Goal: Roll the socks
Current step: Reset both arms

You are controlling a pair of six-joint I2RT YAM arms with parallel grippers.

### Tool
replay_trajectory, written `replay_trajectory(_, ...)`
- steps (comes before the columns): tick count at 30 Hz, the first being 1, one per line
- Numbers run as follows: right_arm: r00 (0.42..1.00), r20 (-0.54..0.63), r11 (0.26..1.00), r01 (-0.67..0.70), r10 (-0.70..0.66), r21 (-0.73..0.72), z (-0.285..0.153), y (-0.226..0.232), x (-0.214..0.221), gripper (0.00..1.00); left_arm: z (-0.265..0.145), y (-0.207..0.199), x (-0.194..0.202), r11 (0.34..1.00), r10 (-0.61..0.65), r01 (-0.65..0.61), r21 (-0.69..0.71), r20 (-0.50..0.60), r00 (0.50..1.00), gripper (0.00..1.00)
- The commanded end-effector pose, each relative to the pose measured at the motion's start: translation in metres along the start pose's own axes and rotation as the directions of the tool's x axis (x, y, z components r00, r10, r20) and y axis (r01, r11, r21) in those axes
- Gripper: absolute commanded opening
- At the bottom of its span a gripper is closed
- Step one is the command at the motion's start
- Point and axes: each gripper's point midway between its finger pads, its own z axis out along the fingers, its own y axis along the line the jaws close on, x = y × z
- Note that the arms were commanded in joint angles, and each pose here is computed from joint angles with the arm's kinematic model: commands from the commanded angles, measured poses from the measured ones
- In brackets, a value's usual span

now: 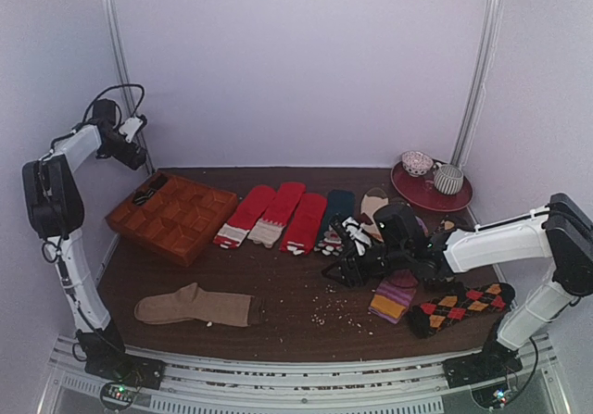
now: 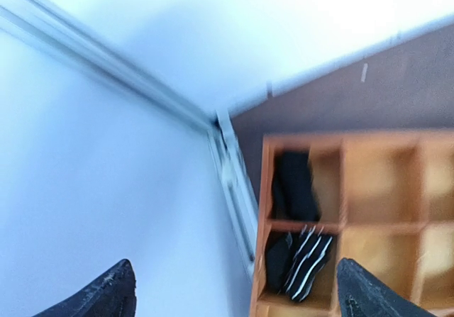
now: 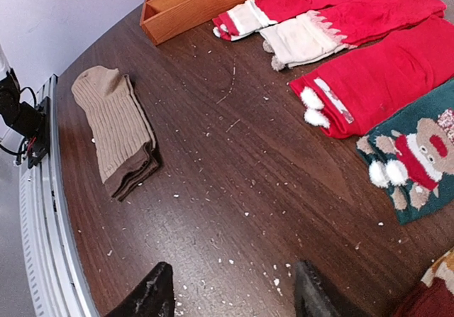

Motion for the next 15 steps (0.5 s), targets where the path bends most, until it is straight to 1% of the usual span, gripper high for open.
replay_trajectory(1,0.997,0.077,0.996,-0.007,0.0,0.089,-0.017,-0.01,-0.027,0.72,-0.051,0.011,-0.057,0.976,-0.213,0.216,0.016,0.245,0.946,0.98)
replay_trajectory(2,0.996,0.093,0.993,-0.016,0.006,0.116,-0.022,-0.014,-0.03,0.82,-0.061,0.006,-0.059,0.967,-0.254,0.25,0.048,0.268,0.929,0.98)
replay_trajectory(4,0.993,0.121,0.983,-0.034,0.013,0.181,-0.032,-0.023,-0.038,0.89,-0.077,-0.007,-0.067,0.95,-0.311,0.287,0.121,0.321,0.894,0.98)
replay_trajectory(6,0.988,0.152,0.974,-0.051,0.017,0.223,-0.042,-0.027,-0.045,0.99,-0.094,-0.025,-0.07,0.94,-0.34,0.297,0.171,0.365,0.867,0.98)
replay_trajectory(7,0.984,0.176,0.966,-0.076,0.032,0.248,-0.047,-0.031,-0.05,1.0,-0.096,-0.039,-0.062,0.937,-0.346,0.296,0.186,0.363,0.865,0.98)
replay_trajectory(9,0.971,0.23,0.942,-0.135,0.064,0.307,-0.06,-0.04,-0.058,1.0,-0.114,-0.057,-0.06,0.942,-0.333,0.283,0.18,0.391,0.858,0.98)
replay_trajectory(11,0.96,0.269,0.916,-0.173,0.075,0.362,-0.072,-0.049,-0.062,1.0,-0.122,-0.072,-0.053,0.942,-0.333,0.291,0.166,0.382,0.862,0.98)
replay_trajectory(13,0.952,0.299,0.903,-0.185,0.066,0.389,-0.082,-0.052,-0.064,1.0,-0.129,-0.088,-0.049,0.938,-0.343,0.292,0.187,0.377,0.861,0.98)
replay_trajectory(15,0.948,0.312,0.89,-0.191,0.058,0.414,-0.089,-0.056,-0.066,1.0,-0.136,-0.103,-0.048,0.925,-0.369,0.296,0.237,0.379,0.849,0.98)
